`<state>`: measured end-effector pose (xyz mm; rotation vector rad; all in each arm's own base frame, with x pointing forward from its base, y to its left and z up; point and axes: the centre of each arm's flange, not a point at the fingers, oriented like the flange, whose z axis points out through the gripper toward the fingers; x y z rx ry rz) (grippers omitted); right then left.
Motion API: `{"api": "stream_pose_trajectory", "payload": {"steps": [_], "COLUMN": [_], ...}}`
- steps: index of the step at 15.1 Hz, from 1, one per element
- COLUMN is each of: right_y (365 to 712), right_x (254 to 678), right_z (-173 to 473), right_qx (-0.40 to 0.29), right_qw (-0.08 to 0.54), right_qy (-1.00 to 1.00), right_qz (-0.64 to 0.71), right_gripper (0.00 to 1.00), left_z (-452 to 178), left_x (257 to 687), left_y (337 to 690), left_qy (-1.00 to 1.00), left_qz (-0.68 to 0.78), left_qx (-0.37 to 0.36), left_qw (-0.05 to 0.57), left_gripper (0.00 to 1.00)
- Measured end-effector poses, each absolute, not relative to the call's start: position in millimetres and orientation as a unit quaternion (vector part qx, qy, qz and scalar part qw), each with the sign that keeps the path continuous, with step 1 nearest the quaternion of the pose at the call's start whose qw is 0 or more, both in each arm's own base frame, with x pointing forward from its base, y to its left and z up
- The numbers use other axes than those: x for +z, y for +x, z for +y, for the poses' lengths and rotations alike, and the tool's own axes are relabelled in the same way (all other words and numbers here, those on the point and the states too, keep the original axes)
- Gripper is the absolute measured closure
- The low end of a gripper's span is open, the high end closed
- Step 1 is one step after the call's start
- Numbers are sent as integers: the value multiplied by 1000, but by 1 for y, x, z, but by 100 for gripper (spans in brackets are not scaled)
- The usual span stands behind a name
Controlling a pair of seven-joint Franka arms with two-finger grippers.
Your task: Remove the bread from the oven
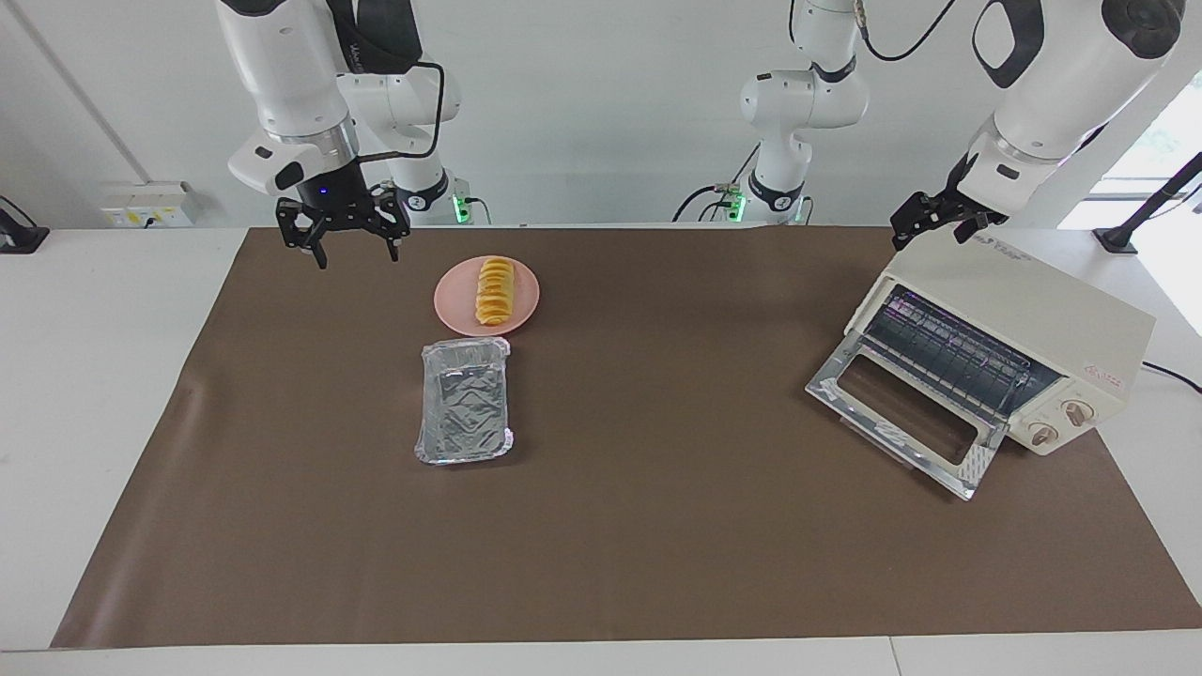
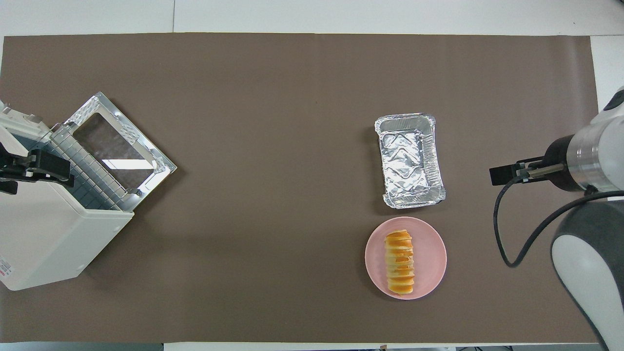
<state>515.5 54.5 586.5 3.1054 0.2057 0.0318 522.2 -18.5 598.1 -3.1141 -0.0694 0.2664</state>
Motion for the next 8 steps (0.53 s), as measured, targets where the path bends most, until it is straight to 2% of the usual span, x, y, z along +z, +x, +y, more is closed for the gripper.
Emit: {"api": "stream_pose_trajectory", "payload": {"steps": [4, 8], "right_y": [540, 544], "right_x": [596, 592], "right_z": [44, 32], "right_qx": [-13, -26], "right_qw": [4, 4], "right_qy": [999, 999], "right_qz": [42, 31], "right_gripper": [0, 0], "left_z": [-19, -19], "left_x": [598, 598], "left_y": [522, 522], "left_qy": [-996, -996], "left_qz": [-22, -22], "left_qx": [85, 85], "left_qw": [8, 8], "left_gripper": [0, 0]}}
